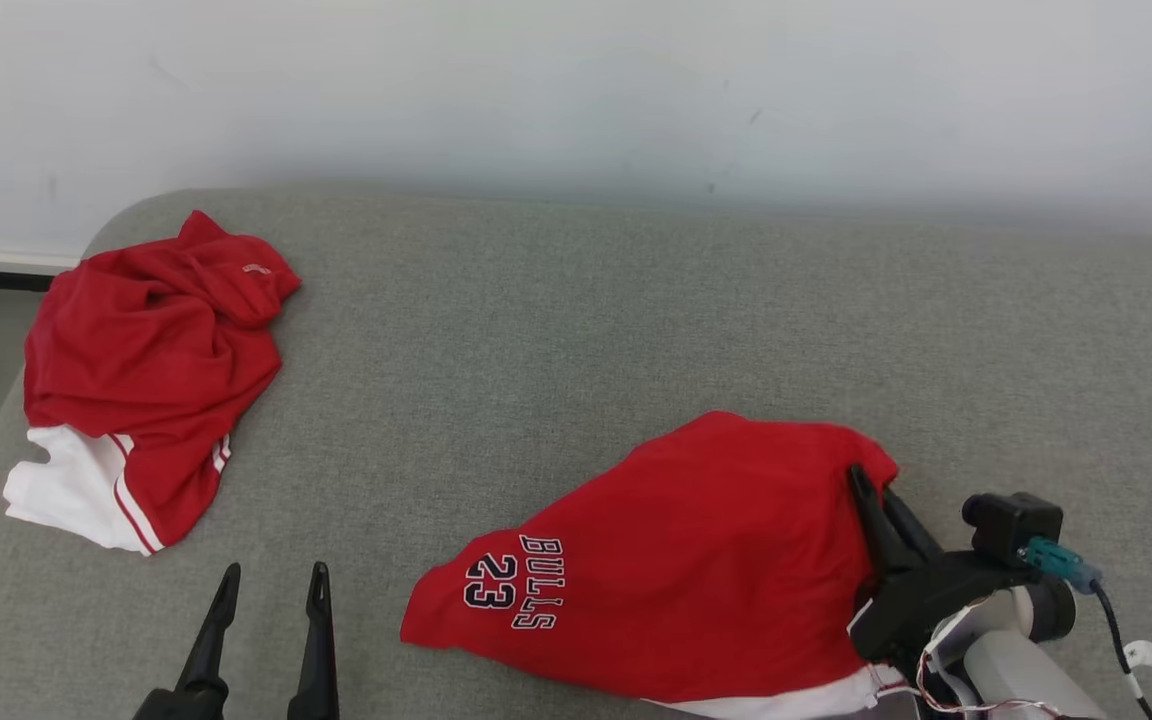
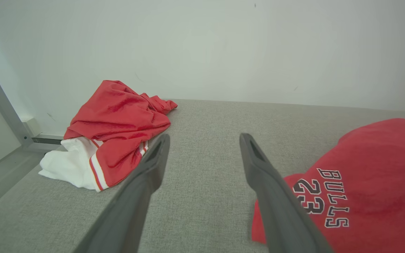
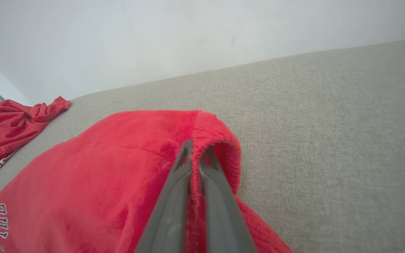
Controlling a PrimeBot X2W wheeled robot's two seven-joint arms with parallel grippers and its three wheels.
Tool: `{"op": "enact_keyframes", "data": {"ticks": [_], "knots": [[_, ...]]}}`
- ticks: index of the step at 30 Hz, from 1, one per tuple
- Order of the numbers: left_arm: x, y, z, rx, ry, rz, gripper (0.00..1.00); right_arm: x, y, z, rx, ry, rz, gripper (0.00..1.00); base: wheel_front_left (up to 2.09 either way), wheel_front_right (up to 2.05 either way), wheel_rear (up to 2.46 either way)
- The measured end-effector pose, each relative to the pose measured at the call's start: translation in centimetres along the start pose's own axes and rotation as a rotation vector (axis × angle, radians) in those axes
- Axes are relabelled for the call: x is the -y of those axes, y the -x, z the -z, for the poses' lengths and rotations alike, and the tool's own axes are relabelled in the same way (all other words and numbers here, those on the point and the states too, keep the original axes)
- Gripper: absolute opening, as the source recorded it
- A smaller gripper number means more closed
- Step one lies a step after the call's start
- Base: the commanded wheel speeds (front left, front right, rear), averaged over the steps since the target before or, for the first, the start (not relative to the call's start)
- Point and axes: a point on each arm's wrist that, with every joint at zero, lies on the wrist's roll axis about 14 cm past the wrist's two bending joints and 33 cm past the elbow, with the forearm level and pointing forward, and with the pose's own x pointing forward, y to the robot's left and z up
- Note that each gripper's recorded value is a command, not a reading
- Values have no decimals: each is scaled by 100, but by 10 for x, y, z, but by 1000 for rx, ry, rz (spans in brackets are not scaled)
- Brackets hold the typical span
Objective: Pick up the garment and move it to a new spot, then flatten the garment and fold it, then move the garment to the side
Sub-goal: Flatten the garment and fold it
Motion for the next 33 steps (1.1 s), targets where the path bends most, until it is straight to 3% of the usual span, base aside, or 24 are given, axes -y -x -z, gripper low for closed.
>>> {"op": "enact_keyframes", "data": {"ticks": [6,10,19,27,28,29,30,33], "knots": [[6,0,0,1,8,19,100,-18,6,-38,131,25,-69,0,0,0,0],[11,-1,2,-5,13,34,100,-33,26,-39,167,13,-115,0,0,0,0],[25,-4,8,-21,22,77,100,-55,82,13,40,-2,-158,0,0,0,0],[39,-8,12,-32,30,118,100,-59,106,49,-77,-15,-145,0,0,0,0],[39,-8,11,-30,30,120,100,-58,108,51,-82,-16,-138,17,0,0,0],[40,-8,11,-29,30,122,100,-56,108,49,-74,-16,-133,49,0,0,0],[40,-8,11,-30,31,122,100,-54,108,45,-57,-15,-126,100,0,0,0],[41,-9,11,-31,31,126,100,-44,107,30,0,2,-102,100,0,0,0]]}}
